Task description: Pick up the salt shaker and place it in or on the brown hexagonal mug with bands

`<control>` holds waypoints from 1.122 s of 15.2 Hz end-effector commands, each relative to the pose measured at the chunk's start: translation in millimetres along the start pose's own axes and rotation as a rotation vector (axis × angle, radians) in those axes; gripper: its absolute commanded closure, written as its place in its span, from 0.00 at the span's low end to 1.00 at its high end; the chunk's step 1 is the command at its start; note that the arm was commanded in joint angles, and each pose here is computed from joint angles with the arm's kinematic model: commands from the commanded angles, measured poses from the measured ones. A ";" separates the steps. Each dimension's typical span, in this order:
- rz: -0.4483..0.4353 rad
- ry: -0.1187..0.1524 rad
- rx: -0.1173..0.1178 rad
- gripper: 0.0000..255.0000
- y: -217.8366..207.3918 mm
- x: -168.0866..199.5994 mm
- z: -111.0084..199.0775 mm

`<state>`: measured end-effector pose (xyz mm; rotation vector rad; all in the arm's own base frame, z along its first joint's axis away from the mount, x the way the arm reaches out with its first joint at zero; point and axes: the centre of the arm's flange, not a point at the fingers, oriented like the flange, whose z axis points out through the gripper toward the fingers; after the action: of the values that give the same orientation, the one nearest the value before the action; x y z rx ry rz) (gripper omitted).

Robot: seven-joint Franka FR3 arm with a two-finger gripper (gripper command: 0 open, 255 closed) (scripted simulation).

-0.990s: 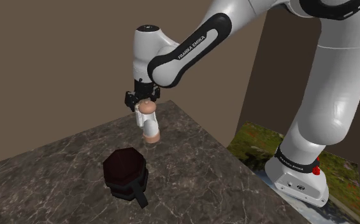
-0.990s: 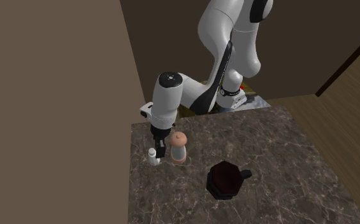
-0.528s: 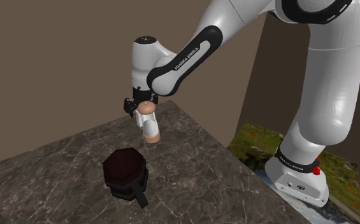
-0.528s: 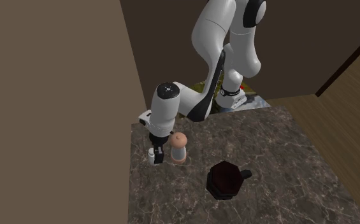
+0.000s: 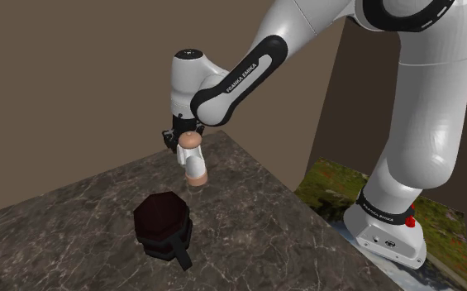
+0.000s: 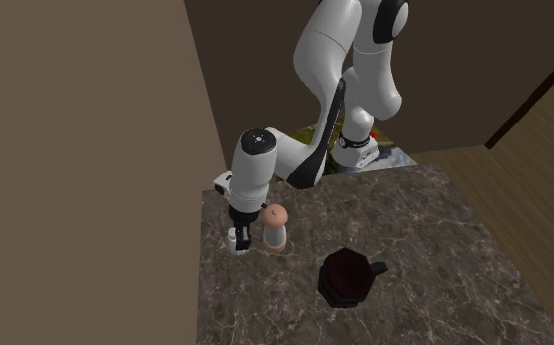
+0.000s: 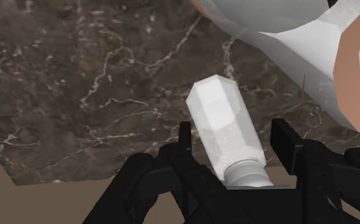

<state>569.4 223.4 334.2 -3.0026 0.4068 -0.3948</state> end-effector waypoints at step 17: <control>0.000 0.000 0.000 1.00 -5.0 10.2 -40.6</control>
<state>569.3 222.8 371.4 -3.0024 0.4067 -0.3953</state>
